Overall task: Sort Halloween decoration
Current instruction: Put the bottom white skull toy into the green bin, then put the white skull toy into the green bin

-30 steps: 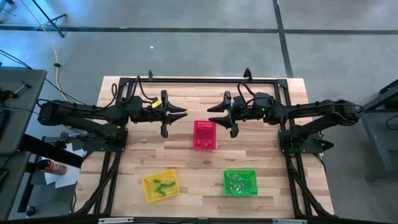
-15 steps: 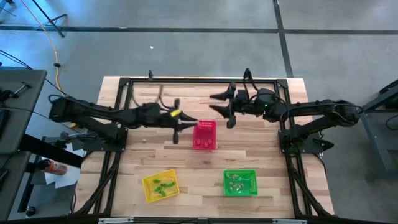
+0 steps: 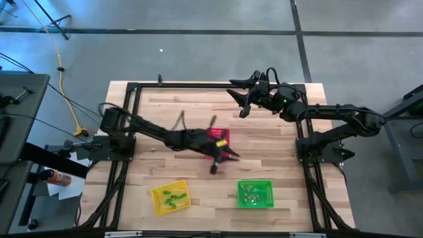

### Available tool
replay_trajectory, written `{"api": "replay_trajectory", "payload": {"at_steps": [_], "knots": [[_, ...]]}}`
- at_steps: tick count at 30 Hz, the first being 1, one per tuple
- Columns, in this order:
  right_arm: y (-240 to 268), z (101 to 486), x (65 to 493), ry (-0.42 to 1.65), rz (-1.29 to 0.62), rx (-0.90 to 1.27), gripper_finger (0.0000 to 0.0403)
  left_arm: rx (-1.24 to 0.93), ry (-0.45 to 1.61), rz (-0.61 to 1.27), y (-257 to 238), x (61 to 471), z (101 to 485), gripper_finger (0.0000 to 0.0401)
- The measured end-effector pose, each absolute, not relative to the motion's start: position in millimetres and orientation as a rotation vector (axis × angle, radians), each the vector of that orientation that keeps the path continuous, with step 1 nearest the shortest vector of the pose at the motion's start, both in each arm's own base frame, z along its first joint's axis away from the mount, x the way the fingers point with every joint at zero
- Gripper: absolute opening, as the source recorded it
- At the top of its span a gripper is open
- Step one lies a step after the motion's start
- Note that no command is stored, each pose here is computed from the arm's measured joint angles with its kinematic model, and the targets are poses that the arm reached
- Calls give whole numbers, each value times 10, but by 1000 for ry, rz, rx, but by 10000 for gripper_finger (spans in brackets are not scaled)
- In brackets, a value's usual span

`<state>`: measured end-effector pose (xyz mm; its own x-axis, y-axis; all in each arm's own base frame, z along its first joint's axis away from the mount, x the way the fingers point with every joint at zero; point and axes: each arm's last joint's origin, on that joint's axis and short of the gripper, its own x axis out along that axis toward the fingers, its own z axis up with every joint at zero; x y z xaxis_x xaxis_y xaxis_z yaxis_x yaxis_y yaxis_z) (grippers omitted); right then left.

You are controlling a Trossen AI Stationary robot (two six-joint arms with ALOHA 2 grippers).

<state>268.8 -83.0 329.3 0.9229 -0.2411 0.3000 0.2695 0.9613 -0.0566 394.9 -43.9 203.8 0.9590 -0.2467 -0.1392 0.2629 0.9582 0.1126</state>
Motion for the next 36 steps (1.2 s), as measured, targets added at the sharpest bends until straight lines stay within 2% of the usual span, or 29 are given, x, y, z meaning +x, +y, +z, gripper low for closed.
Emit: {"api": "replay_trajectory", "payload": {"at_steps": [10, 19, 23, 31, 36], "knots": [[-828, 3286, 2692, -285, -260, -112, 177, 143, 97, -473, -1022, 4688, 1718, 53], [-828, 3286, 2692, -285, -261, -112, 177, 117, 174, -528, -1367, 4809, 1519, 60], [-828, 3288, 2691, -288, -261, -113, 177, 112, 191, -532, -1405, 4794, 1502, 87], [-827, 3293, 2689, -294, -260, -104, 177, -19, 278, -489, -1245, 4810, 1528, 168], [-820, 3327, 2666, -315, -259, -99, 177, -25, 398, -405, -804, 4737, 1903, 194]]}}
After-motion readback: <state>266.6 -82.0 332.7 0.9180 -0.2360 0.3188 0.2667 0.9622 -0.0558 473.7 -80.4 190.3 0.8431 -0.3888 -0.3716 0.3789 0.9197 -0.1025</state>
